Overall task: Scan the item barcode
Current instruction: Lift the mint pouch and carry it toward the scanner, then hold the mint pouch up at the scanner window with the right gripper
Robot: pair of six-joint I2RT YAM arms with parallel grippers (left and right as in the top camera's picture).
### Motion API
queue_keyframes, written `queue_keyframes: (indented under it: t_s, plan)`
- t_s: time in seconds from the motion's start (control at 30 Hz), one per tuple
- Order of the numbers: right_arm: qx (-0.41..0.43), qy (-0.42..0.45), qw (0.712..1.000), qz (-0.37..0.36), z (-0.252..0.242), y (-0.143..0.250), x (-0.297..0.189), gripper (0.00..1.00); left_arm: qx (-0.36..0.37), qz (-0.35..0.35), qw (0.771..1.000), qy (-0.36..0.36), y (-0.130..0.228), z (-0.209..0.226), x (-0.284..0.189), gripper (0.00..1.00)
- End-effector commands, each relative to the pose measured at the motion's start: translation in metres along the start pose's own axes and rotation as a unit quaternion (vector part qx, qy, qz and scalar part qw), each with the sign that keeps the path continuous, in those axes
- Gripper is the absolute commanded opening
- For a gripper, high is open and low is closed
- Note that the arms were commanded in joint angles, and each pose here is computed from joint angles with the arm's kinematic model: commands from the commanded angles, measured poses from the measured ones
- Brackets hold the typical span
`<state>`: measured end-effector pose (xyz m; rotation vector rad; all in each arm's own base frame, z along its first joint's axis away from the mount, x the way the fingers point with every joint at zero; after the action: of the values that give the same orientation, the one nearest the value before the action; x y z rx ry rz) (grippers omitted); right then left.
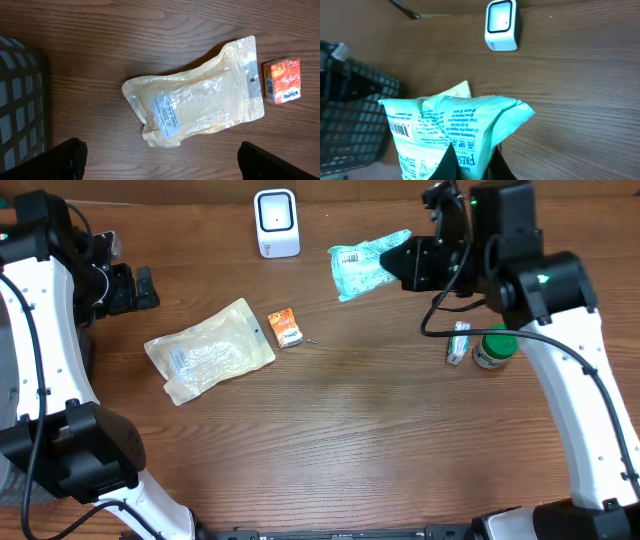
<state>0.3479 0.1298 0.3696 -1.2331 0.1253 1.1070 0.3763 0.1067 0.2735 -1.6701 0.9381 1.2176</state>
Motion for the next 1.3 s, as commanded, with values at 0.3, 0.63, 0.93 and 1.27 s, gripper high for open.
queue_keyframes:
  t_s: [0.3,0.63,0.93,1.27]
  plan:
    - [-0.001,0.112,0.993,-0.040,0.022,-0.017,0.001,0.04,0.004,-0.015,1.000,0.008,-0.001,-0.006,-0.009,1.00]
    - [-0.128,0.292,0.942,-0.106,0.044,-0.086,0.060,0.04,0.004,-0.015,1.000,0.008,-0.001,-0.006,-0.009,1.00]
    - [-0.403,0.503,0.752,-0.140,0.067,-0.108,0.183,0.04,0.004,-0.015,1.000,0.008,-0.001,-0.006,-0.009,0.99]
    - [-0.605,0.465,0.627,-0.160,0.043,-0.093,0.290,0.04,0.004,-0.015,1.000,0.008,-0.001,-0.006,-0.009,1.00]
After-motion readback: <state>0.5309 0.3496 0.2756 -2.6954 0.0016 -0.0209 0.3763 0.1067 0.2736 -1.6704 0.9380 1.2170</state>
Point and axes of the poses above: each gripper's point midway between its finger pads, its own x axis out along the fingers, its own z axis along the line the jaws close on, y = z × x, the point moved 8 cm from there along -x, back along the fingers, and after that the axes turned 10 degrees about -x, right-handed, at the moved point
